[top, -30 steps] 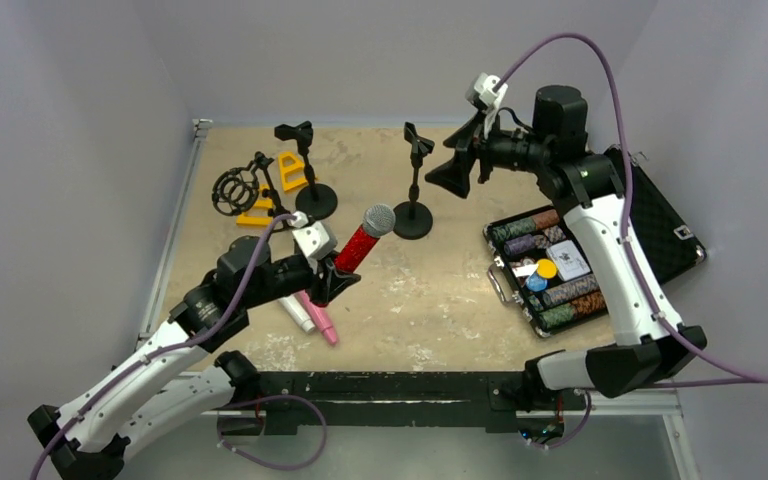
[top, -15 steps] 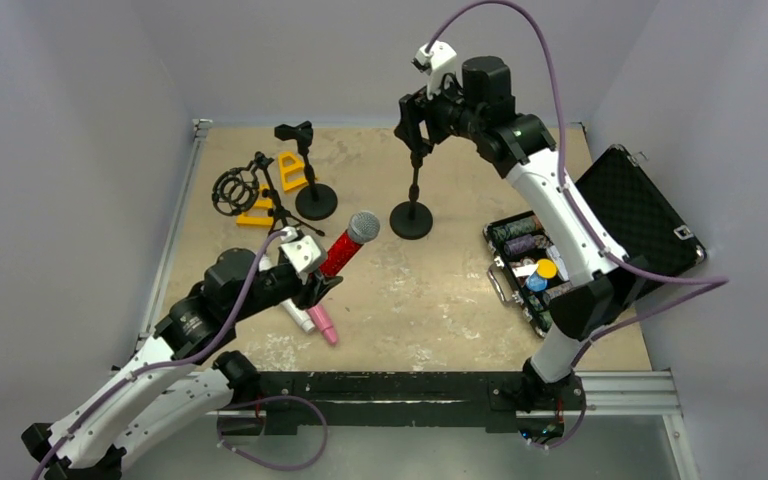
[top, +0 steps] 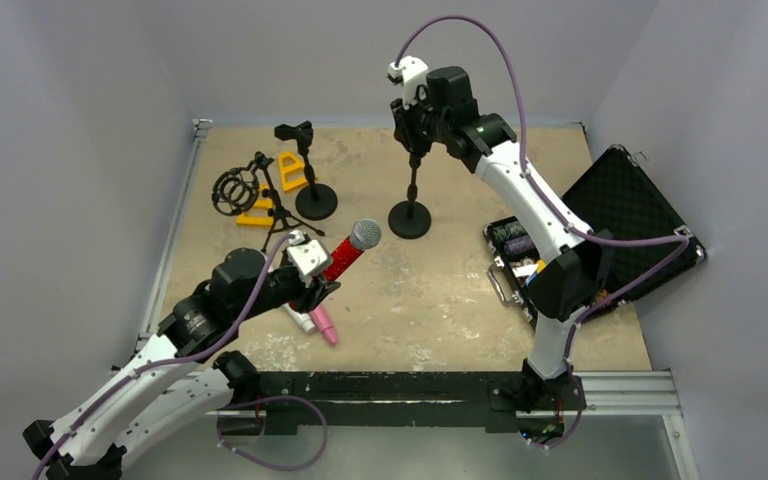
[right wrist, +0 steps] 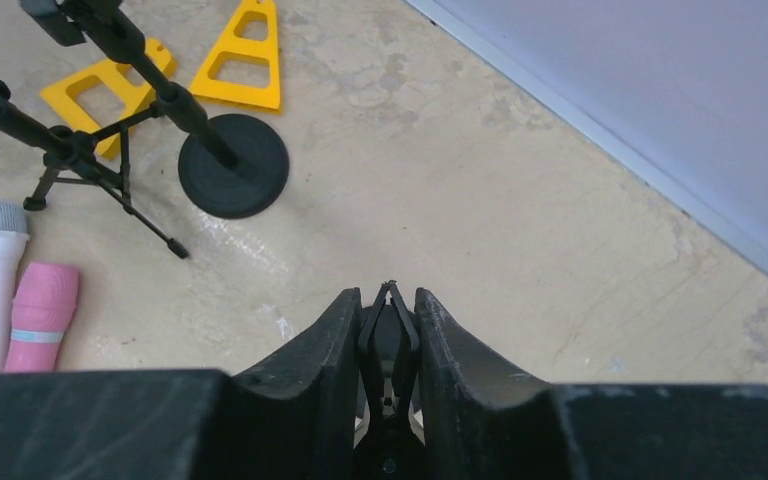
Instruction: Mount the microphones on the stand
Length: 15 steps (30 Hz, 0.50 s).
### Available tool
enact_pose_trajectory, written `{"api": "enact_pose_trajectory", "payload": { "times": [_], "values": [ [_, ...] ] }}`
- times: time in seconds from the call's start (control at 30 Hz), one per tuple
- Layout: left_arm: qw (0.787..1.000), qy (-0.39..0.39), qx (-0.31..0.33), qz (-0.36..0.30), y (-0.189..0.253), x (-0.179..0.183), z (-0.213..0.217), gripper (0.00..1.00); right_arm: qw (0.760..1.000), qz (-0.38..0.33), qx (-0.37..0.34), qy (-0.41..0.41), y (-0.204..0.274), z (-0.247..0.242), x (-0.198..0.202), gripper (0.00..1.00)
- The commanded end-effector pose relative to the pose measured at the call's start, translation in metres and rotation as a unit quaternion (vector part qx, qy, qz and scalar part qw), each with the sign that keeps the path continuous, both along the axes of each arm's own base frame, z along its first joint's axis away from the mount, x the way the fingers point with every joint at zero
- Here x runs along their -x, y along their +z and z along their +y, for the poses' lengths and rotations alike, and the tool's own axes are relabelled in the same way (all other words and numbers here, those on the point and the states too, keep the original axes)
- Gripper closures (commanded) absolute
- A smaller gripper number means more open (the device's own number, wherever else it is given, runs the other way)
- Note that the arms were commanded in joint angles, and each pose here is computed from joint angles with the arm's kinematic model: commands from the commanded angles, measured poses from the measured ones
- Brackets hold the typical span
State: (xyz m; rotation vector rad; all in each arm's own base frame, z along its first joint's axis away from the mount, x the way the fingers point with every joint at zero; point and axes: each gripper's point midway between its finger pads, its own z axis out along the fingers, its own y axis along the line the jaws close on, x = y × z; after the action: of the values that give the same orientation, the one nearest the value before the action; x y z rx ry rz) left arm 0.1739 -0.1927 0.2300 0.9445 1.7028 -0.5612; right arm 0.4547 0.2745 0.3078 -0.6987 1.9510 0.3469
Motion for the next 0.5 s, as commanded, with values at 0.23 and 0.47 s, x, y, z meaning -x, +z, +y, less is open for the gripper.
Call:
{"api": "enact_pose_trajectory", "payload": {
  "times": [0.23, 0.47],
  "values": [
    [0.999, 0.001, 0.016, -0.035, 0.019, -0.001, 0.003, 1.00, 0.992, -0.056, 0.037, 0.108, 0.038, 0.004, 0.039, 0.92],
    [0.999, -0.005, 0.025, -0.042, 0.023, 0.002, 0.002, 1.00, 0.958, -0.046, 0.040, 0.279, 0.042, 0.012, 0.107, 0.96]
  ]
}}
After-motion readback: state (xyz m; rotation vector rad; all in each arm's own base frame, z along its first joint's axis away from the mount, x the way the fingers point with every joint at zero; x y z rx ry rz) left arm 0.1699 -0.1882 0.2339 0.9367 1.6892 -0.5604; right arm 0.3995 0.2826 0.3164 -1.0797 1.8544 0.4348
